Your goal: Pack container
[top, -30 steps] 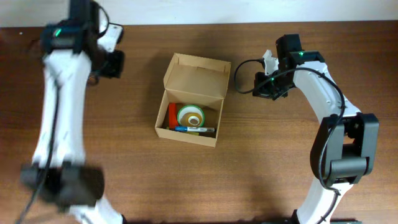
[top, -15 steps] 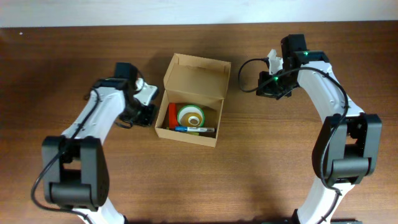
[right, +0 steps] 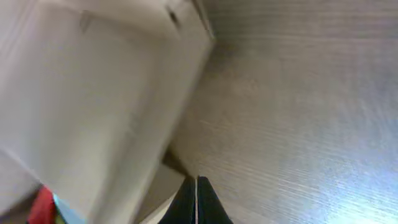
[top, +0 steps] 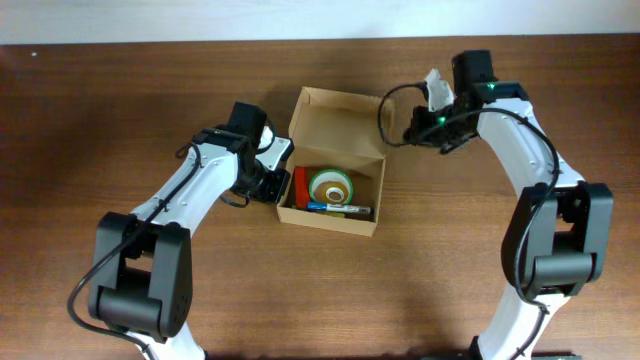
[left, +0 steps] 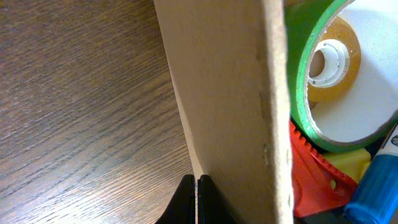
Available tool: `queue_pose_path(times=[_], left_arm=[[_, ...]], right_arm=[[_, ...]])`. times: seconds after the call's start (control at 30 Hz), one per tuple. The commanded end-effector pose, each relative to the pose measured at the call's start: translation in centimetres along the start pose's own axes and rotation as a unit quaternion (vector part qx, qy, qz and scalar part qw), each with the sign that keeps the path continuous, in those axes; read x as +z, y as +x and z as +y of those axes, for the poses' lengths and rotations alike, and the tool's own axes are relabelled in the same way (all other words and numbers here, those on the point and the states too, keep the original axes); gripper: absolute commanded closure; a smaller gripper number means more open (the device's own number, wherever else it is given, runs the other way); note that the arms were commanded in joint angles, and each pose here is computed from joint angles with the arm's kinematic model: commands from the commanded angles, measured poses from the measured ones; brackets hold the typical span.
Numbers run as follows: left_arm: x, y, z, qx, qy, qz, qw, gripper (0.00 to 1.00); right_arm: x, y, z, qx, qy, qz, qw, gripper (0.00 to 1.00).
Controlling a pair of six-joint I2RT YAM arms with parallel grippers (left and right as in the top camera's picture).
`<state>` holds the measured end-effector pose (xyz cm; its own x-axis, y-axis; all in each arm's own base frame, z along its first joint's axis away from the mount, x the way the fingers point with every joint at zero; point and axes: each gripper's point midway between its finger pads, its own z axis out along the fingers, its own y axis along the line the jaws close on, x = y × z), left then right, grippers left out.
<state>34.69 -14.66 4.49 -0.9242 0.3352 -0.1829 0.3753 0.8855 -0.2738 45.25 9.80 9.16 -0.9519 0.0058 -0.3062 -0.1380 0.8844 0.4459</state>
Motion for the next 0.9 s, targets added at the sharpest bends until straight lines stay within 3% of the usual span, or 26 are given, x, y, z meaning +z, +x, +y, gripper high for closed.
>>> queue_pose_path(times=[0.0, 0.17, 0.4, 0.57, 0.77, 0.87], left_arm=[[0.2, 0.0, -0.3, -0.008, 0.011, 0.004, 1.0, 0.98], [0.2, 0.5, 0.1, -0.008, -0.001, 0.013, 1.0, 0.98], [-0.9, -0.7, 4.8, -0.041, -0.056, -0.019, 0.997, 0.97], [-2.5, -2.6, 7.9, -0.084, -0.059, -0.069, 0.992, 0.95], [-2.2, -1.3, 7.5, -0.093, -0.06, -0.039, 0.993, 0.95], [-2.4, 0.6, 9.0, -0.102, -0.109, -0.004, 0.989, 0.96]], right_arm=[[0.1, -1.1, 4.2, -0.041, -0.042, -0.02, 0.998, 0.96], [2.3, -1.8, 9.3, -0.095, -0.068, -0.042, 0.992, 0.97], [0.3, -1.6, 3.0, -0.013, -0.031, -0.029, 0.999, 0.96], [0.0, -1.2, 2.1, -0.013, -0.021, -0.021, 0.999, 0.97], [0.0, -0.9, 1.7, -0.008, -0.012, -0.015, 1.0, 0.96], [0.0, -0.8, 1.5, -0.007, -0.007, -0.013, 1.0, 0.97]])
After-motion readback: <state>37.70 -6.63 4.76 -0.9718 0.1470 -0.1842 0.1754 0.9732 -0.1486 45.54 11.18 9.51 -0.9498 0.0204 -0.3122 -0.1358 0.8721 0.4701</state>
